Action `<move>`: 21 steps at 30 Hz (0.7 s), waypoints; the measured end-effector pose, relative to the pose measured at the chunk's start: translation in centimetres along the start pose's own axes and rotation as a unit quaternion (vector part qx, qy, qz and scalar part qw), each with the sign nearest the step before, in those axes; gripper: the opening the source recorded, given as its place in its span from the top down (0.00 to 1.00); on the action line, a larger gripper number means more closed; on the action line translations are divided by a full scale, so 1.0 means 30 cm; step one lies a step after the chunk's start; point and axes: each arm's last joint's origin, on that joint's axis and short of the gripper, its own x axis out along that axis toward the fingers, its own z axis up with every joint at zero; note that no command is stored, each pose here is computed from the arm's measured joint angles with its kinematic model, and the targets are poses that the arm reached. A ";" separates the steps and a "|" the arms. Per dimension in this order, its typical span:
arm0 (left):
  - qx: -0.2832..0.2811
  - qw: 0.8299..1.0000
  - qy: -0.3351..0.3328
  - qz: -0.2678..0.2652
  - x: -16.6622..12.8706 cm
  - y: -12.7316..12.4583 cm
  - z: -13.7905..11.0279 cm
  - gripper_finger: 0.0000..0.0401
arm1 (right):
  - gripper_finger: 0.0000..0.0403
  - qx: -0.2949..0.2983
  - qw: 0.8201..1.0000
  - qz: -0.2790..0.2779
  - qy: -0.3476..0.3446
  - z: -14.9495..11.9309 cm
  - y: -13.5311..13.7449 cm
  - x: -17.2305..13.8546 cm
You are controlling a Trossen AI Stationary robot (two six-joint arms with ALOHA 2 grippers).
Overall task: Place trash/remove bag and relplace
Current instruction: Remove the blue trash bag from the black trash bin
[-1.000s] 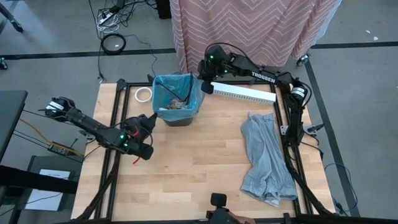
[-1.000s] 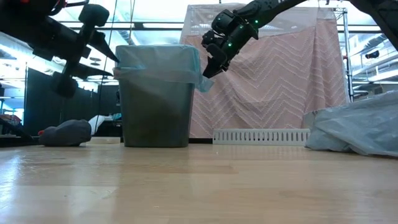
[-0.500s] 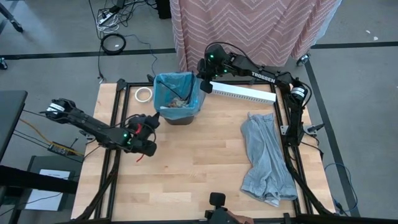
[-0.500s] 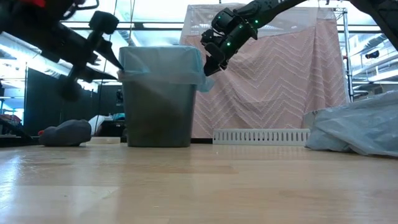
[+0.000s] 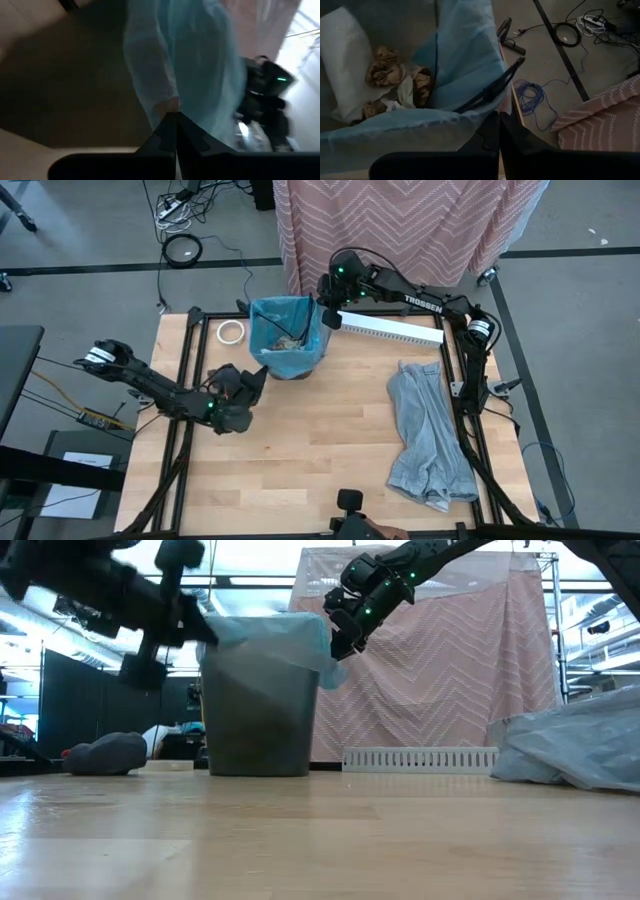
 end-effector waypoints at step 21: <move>-0.113 0.989 0.060 -0.070 -0.123 -0.203 0.023 0.99 | 1.00 -0.037 0.996 -0.025 -0.076 0.092 0.025 -0.190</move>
